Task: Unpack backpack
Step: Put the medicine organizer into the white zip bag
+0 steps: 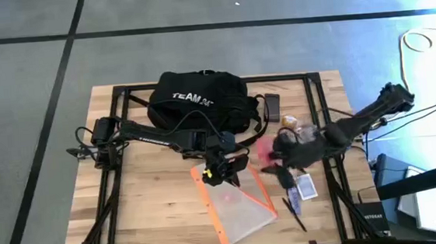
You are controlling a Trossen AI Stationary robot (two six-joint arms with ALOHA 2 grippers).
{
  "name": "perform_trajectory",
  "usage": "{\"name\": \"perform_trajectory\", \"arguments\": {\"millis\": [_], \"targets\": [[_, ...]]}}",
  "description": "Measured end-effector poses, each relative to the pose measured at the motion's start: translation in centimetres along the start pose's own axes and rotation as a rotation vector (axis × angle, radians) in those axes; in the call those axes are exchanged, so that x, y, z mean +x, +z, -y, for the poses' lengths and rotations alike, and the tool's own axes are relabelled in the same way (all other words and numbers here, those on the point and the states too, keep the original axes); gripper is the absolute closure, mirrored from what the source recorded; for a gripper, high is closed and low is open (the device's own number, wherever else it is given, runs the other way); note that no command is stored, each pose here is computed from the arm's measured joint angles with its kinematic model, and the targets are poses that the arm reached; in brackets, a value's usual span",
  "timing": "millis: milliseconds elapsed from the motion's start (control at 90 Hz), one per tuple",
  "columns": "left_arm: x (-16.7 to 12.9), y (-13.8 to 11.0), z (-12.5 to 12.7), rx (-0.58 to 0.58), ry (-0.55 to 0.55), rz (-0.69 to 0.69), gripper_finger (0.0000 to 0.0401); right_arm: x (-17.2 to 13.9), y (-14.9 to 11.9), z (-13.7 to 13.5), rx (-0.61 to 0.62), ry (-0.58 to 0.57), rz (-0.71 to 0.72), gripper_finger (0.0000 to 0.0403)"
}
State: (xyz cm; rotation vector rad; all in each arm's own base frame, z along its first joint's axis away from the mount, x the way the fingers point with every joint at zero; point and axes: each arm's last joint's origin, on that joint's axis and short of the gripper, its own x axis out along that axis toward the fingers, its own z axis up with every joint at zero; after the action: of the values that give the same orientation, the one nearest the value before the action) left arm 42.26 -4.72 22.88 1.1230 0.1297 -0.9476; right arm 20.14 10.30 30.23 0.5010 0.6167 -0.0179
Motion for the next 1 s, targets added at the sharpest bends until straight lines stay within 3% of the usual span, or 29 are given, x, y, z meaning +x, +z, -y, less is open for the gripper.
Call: {"name": "perform_trajectory", "arguments": {"millis": [200,300,478,644,1000], "targets": [[-0.1,-0.2,0.0,0.001,0.001,-0.006,0.0401,0.4,-3.0,-1.8,-0.150,0.387,0.177,0.0205],[0.0,-0.1,0.0,0.021,0.005,-0.004,0.0401,2.0,-5.7,-0.3,-0.148,0.453,0.183,0.0205],[0.3,0.5,-0.2,0.086,0.024,0.005,0.0401,2.0,-7.7,1.9,-0.122,0.644,0.400,0.0205],[0.5,1.1,-0.8,0.140,0.091,-0.005,0.0401,2.3,-8.9,3.1,-0.088,0.652,0.413,0.0205],[0.3,1.6,-2.1,0.254,0.216,-0.047,0.0401,2.7,-9.1,2.9,-0.071,0.672,0.348,0.0205]]}}
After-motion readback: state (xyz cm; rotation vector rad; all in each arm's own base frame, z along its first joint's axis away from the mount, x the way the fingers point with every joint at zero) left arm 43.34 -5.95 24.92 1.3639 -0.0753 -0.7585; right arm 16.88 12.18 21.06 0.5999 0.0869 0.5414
